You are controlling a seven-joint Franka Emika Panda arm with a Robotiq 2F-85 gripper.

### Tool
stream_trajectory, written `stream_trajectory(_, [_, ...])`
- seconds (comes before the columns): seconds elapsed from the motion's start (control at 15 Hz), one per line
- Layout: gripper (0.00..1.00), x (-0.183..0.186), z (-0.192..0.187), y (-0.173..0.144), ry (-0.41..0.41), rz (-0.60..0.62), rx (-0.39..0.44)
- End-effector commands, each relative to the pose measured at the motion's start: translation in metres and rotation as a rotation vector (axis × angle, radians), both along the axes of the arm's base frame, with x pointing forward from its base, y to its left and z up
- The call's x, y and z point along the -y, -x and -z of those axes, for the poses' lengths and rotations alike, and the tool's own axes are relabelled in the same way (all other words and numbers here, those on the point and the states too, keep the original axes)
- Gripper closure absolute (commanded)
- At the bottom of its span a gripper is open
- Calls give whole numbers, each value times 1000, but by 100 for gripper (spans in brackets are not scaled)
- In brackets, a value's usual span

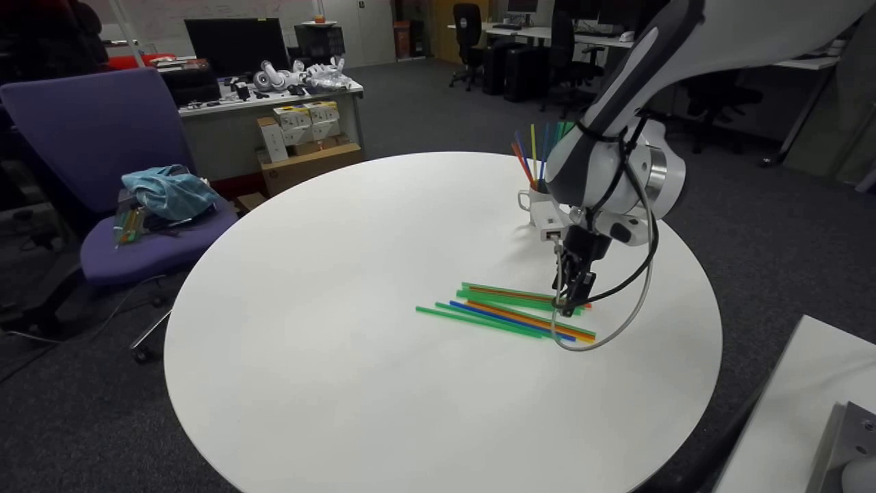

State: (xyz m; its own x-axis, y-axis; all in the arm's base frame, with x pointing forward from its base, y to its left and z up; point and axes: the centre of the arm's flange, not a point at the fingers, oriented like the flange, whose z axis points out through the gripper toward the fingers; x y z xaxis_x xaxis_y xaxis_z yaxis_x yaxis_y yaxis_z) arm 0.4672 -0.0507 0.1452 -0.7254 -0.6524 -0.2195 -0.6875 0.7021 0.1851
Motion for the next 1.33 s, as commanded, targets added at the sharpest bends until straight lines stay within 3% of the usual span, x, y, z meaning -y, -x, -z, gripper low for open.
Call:
stream_trajectory(0.0, [0,5,-7,-5,-17,6,1])
stream_trajectory(0.4, [0,5,-2,-2,-22,12,4])
stream_trajectory(0.93, [0,3,8,0,35,30,58])
stream_trajectory(1.27, [0,0,21,4,44,30,35])
